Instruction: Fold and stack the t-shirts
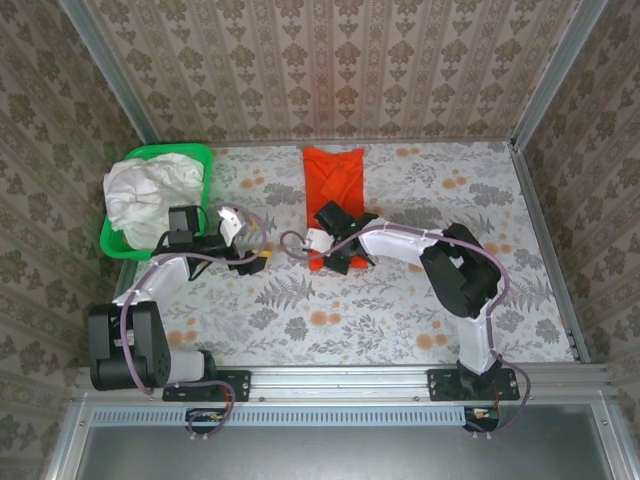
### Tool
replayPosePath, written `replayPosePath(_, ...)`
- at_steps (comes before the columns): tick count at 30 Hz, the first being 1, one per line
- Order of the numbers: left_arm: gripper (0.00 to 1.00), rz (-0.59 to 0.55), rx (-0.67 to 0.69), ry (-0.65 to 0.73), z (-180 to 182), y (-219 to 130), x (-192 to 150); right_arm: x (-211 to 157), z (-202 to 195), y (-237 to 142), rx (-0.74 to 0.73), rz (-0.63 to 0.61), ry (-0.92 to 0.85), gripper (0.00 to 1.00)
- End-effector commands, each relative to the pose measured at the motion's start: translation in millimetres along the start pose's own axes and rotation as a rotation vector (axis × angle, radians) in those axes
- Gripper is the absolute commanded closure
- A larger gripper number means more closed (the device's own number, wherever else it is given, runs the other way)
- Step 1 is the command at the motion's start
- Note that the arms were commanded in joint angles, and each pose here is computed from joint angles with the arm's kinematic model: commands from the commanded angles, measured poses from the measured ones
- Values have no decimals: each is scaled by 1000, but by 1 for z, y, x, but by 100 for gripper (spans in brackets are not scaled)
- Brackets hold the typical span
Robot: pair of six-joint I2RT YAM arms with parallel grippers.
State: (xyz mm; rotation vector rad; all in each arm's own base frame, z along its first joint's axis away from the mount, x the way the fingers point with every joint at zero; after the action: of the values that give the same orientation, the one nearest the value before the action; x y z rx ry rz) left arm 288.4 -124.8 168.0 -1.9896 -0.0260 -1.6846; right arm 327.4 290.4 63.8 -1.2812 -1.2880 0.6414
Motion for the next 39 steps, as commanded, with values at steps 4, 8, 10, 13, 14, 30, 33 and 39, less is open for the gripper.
replayPosePath(4,0,-14,-48,50,-14,-2,10,-25,56,-48,76,71,57,100)
replayPosePath(8,0,-9,-69,66,-23,2,8,-37,83,-74,85,70,111,100)
replayPosePath(10,0,-7,-80,70,-27,3,9,-39,95,-89,87,75,110,100)
replayPosePath(13,0,-5,-86,78,-31,4,11,-39,107,-114,121,73,107,100)
replayPosePath(14,0,-4,-84,81,-31,4,11,-37,108,-121,135,71,100,100)
replayPosePath(30,0,22,-61,111,0,15,17,10,-27,-137,-52,101,-82,100)
replayPosePath(33,0,25,-64,112,7,19,17,16,-58,-128,-116,110,-71,100)
replayPosePath(39,0,46,-92,114,18,28,14,34,-95,-111,-201,103,-69,100)
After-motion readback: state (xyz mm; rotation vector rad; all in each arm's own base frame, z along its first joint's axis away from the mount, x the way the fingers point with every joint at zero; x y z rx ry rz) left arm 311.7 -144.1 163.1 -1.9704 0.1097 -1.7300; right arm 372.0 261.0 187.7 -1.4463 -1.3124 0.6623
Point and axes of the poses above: each hand's point on the last joint's axis, 136 mm out from that joint toward the fingers, its own y axis out along the fingers, its own z axis along the line the jaws close on, x = y × z, the point moved 3 cm from there along -y, back along the fingers, and after that the axes turned 2 degrees about -y, right-handed, at the moved point
